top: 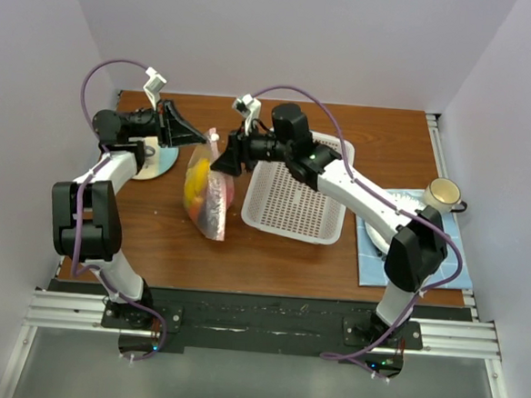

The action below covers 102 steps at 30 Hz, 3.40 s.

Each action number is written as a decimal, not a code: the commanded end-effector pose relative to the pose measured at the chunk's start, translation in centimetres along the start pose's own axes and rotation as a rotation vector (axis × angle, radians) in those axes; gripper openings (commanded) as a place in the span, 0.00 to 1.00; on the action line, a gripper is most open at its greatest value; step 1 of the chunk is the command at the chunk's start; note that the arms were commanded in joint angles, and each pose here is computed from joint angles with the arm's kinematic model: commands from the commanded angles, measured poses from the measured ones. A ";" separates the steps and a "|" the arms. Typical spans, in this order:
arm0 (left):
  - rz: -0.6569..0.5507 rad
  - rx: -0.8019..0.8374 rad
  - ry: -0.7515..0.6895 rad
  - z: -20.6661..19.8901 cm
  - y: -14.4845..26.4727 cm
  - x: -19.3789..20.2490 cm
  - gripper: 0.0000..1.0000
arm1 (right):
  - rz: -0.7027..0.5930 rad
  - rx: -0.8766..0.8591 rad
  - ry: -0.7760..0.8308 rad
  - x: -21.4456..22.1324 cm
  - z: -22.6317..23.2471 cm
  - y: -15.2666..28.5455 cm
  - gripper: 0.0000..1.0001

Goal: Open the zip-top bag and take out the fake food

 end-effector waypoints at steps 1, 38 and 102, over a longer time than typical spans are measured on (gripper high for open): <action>0.133 0.024 -0.616 -2.7 0.8 -0.6 0.00 | -0.109 0.018 0.089 -4.2 0.6 -0.1 0.53; 0.139 0.029 -0.590 -2.2 0.9 0.7 0.00 | -0.232 -0.063 0.051 -7.6 0.3 0.4 0.38; 0.168 0.095 -0.540 -1.2 -1.1 1.0 0.18 | -0.191 -0.135 -0.012 -7.0 0.7 0.3 0.00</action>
Point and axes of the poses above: each gripper's point midway between its finger pads, its own y axis back along the fingers, its own z axis along the line the jaws close on, x = y × z, the point moved 10 cm from there along y, back along the fingers, and after that the axes turned 8 degrees about -y, right-handed, at the moved point
